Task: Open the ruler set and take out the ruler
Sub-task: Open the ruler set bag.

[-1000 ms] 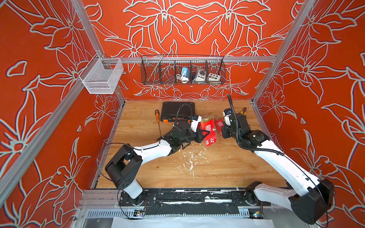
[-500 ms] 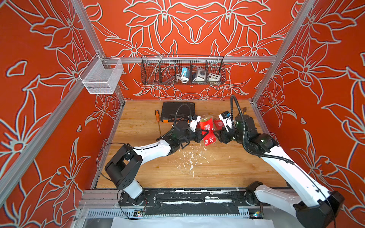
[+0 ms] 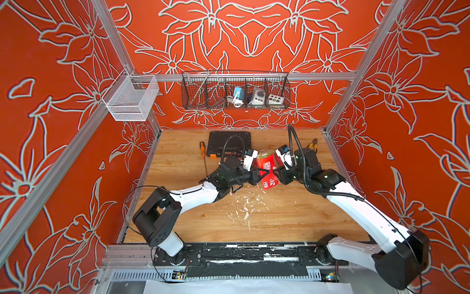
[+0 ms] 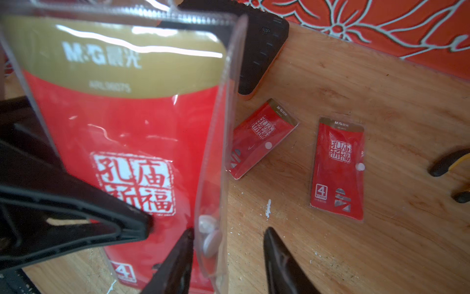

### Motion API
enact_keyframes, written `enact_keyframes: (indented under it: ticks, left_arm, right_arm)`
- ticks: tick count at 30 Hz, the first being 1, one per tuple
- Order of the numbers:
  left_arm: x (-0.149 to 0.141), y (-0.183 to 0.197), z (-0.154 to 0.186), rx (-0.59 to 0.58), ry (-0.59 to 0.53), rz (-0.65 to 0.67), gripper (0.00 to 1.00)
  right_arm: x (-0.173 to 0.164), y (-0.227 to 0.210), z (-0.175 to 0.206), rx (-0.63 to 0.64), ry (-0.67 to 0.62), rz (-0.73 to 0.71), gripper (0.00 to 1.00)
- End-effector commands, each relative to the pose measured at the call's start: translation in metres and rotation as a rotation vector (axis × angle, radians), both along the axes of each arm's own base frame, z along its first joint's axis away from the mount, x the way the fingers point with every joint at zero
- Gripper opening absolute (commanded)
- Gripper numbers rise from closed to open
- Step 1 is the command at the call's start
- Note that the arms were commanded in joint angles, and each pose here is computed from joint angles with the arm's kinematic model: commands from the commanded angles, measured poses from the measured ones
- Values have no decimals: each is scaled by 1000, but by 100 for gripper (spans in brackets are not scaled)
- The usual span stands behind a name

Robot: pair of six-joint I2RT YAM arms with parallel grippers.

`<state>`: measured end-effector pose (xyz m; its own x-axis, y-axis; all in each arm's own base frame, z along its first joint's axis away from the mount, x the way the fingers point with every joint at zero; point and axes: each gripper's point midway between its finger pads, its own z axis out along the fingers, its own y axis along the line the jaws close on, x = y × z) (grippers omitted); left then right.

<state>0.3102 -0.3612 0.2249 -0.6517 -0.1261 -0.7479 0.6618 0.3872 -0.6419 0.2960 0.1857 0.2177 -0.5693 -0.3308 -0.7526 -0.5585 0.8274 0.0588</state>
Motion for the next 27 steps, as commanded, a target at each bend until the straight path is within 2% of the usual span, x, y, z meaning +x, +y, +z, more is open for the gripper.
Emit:
enact_keyframes:
  ticks: [1,6,13,18,20,22,27]
  left_arm:
    - [-12,-1,33,-76,-73,-58,0]
    - [-14,-1,35,-82,-78,-76,0]
    - [-19,0,38,-90,-91,-102,0]
    - [-22,1,38,-94,-98,-117,0]
    - [-23,3,37,-94,-98,-119,0]
    - [-21,5,36,-92,-98,-111,0]
    - [-13,17,29,-86,-81,-75,0]
  right_arm:
    - [0,-3,0,-33,-34,24,38]
    - [-2,-6,-5,-61,-34,35,29]
    - [1,-8,-8,-66,-46,20,24]
    - [-4,3,3,-7,-61,76,7]
    - [-10,9,9,30,-72,112,3]
    - [-16,13,16,61,-76,143,0]
    - [-28,11,27,80,-79,163,0]
